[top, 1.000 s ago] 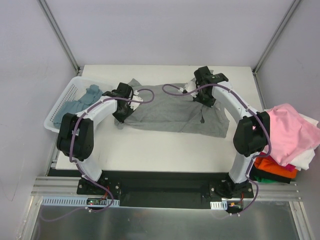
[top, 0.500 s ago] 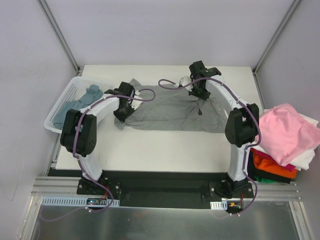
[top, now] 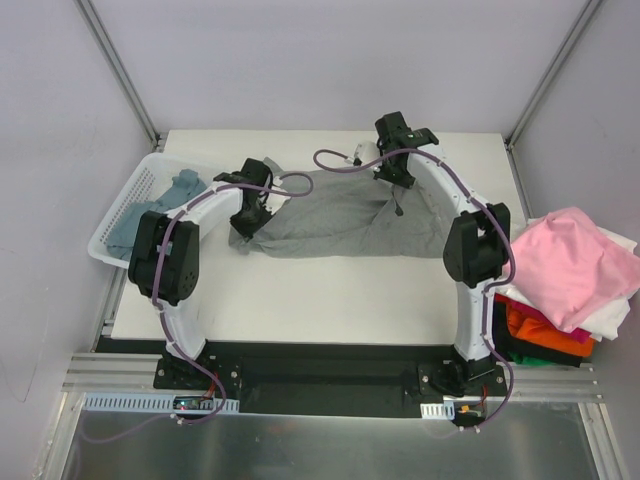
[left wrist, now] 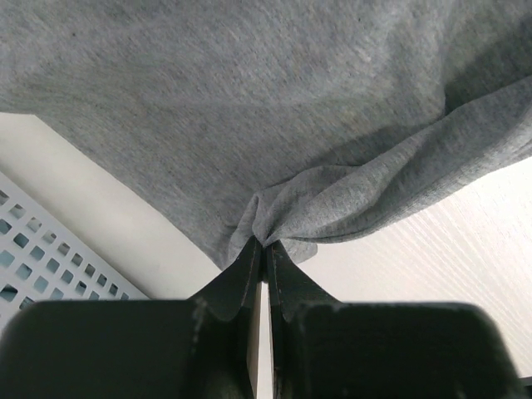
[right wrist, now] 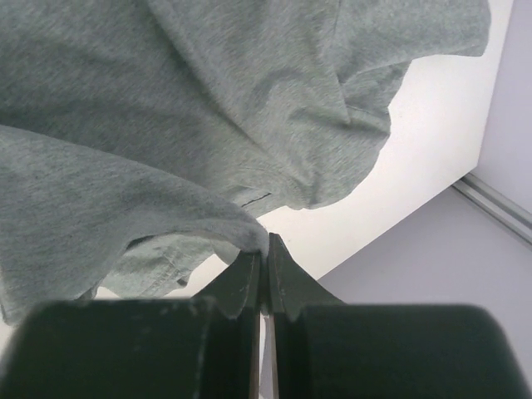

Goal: Fold and stack the t-shirts
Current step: Fold the flattened tshirt in 1/3 of the way

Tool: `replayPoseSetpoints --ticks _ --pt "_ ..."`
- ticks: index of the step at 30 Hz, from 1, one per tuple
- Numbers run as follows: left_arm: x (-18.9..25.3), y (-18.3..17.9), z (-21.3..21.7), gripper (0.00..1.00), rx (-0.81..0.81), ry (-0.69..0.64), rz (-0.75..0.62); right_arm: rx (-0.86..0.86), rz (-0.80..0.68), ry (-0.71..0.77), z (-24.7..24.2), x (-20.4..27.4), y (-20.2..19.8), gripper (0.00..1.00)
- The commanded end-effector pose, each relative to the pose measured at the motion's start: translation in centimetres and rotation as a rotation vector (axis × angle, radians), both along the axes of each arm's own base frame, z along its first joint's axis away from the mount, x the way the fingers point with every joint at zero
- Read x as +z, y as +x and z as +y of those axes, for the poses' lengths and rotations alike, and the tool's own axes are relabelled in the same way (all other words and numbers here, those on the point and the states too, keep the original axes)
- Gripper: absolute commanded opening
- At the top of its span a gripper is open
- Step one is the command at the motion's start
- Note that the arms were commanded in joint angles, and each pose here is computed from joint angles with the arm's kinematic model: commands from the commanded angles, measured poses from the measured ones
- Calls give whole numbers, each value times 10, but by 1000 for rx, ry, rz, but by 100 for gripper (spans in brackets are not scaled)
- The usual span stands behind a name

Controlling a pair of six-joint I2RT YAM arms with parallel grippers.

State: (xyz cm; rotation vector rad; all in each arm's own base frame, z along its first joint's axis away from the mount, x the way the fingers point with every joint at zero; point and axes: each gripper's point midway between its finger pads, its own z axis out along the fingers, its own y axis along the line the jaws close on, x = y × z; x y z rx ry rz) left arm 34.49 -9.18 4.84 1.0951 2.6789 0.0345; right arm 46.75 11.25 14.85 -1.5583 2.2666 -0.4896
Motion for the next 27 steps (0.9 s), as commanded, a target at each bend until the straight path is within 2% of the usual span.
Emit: replayPoseSetpoints --ticks 1,12,27 --pt "7 6 -1 0 -26 17 -4 13 -77 -20 -2 19 19 1" --pt "13 17 3 0 -33 43 -29 11 -95 -43 -8 13 37 1" --pt "35 51 7 0 -53 98 -106 7 -62 -67 -16 -8 38 1"
